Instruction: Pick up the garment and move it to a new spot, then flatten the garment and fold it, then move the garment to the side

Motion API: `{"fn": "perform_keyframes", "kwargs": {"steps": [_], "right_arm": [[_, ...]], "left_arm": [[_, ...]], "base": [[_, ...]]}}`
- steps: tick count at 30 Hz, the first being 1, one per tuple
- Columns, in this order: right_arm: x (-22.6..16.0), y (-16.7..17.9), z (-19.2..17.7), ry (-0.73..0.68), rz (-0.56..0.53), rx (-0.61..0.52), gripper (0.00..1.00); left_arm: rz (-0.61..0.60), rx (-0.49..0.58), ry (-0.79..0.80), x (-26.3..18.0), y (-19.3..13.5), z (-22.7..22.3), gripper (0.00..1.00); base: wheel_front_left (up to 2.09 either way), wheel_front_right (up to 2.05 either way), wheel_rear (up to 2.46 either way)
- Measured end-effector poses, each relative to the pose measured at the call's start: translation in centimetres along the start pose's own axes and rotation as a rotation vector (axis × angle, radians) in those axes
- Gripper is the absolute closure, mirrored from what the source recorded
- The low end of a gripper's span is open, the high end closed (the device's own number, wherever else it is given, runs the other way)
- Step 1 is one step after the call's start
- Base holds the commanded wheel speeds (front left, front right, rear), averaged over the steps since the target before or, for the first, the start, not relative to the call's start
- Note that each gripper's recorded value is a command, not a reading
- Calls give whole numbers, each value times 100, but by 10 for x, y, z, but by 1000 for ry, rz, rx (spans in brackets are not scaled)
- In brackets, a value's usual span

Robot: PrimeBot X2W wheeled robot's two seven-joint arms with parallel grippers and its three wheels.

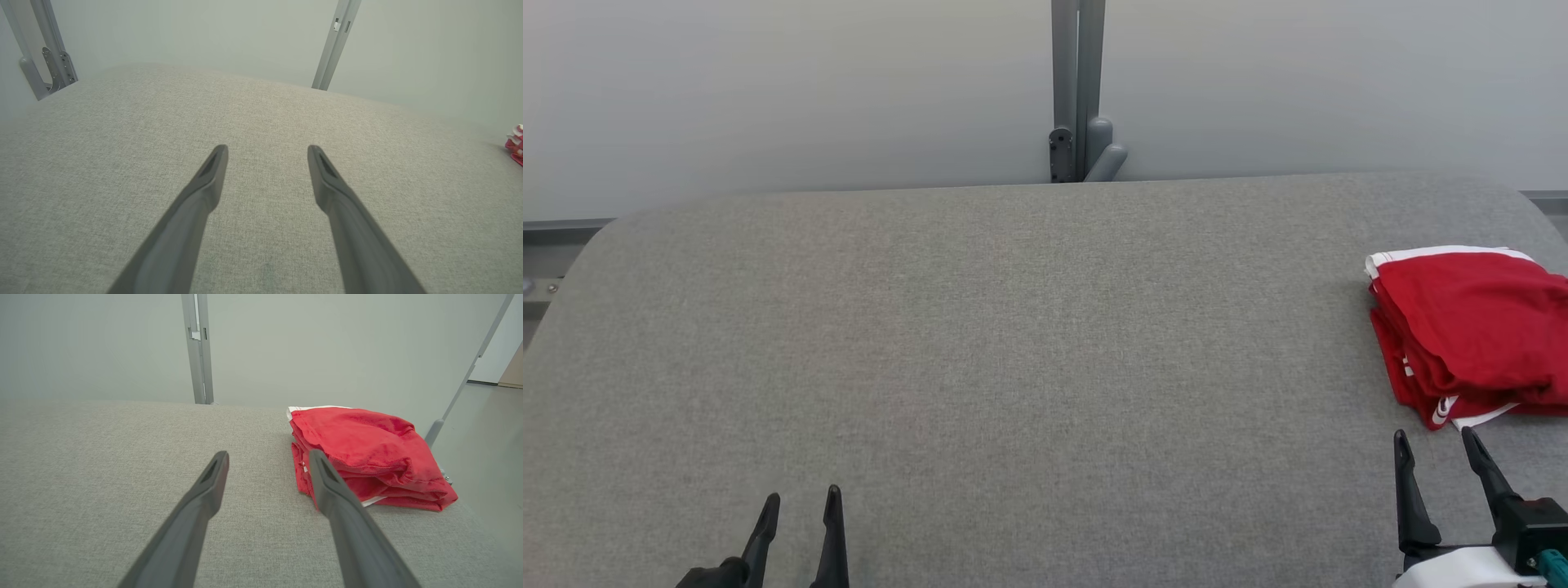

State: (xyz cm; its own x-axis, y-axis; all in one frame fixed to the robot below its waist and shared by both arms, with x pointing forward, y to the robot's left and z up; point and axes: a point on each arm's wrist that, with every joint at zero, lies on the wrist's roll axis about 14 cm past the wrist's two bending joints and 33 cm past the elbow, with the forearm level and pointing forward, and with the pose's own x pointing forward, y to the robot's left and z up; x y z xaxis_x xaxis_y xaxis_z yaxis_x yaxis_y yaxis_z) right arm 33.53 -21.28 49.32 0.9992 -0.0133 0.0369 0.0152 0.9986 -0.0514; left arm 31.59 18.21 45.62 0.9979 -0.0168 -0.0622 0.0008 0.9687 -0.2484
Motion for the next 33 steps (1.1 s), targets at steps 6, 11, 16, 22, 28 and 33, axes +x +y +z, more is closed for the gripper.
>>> {"fn": "perform_keyframes", "kwargs": {"steps": [6, 11, 16, 22, 28, 33], "right_arm": [[-3, -3, 7, -23, -13, 7, 0], [-6, -14, 5, -16, -46, 7, 0], [-6, -17, 5, -19, -55, 8, 0], [-7, -15, 5, -18, -51, 9, 0], [-7, -14, 4, -16, -48, 10, 0], [-6, -11, 2, -9, -38, 10, 0]], "left_arm": [[-22, -17, 5, 3, -7, -2, 0], [-31, -21, 6, 3, -10, -2, 0], [-37, -21, 9, 4, -12, -3, 0], [-42, -21, 10, 4, -13, -3, 0], [-45, -21, 12, 5, -14, -4, 0], [-32, -19, 14, 2, -12, -5, 0]], "base": [[0, 0, 0], [0, 0, 0], [0, 0, 0], [0, 0, 0], [0, 0, 0], [0, 0, 0]]}}
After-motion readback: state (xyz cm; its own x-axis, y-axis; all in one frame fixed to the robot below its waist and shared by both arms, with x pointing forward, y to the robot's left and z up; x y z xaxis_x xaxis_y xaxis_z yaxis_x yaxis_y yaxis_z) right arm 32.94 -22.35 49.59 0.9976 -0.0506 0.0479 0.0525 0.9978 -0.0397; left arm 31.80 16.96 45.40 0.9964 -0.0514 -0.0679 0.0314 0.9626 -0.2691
